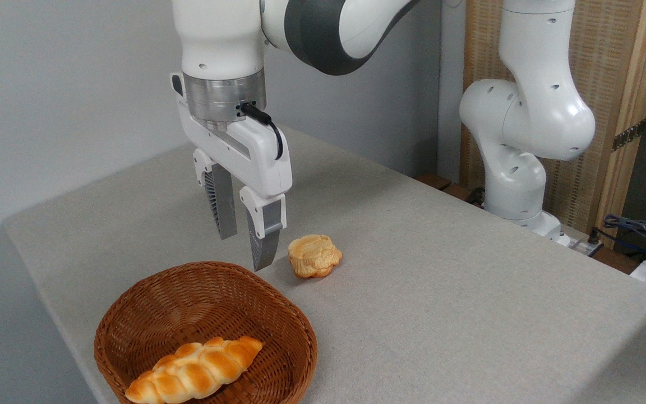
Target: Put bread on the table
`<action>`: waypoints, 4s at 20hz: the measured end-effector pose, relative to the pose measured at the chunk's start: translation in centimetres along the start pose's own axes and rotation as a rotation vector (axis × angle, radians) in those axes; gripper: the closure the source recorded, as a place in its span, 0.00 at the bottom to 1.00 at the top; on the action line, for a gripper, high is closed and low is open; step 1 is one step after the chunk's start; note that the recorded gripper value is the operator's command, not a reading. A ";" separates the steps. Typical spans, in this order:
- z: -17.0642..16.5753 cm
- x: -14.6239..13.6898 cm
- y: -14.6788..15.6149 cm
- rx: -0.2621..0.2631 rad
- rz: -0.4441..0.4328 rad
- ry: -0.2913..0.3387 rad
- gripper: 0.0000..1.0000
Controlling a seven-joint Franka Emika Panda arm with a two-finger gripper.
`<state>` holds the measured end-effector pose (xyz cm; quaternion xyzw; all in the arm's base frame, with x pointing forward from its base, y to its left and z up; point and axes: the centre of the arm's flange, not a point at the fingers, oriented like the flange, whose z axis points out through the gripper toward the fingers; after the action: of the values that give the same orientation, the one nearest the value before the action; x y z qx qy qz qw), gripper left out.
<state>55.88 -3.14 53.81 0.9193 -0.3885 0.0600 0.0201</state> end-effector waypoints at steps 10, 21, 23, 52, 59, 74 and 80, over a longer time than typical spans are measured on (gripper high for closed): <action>0.0 0.0 0.0 0.000 0.000 0.000 0.00; 0.0 0.0 0.0 0.001 0.000 0.001 0.00; 0.0 0.0 -0.1 0.002 -0.001 0.002 0.00; 4.1 0.2 -6.5 0.155 -0.073 0.123 0.00; 7.7 0.3 -8.7 0.193 -0.092 0.138 0.00; 12.6 2.5 -8.4 0.197 -0.060 0.142 0.60; 13.0 3.3 -7.5 0.187 -0.042 0.143 0.67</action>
<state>64.83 -1.36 41.39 0.9185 -0.3594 0.1611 -0.0365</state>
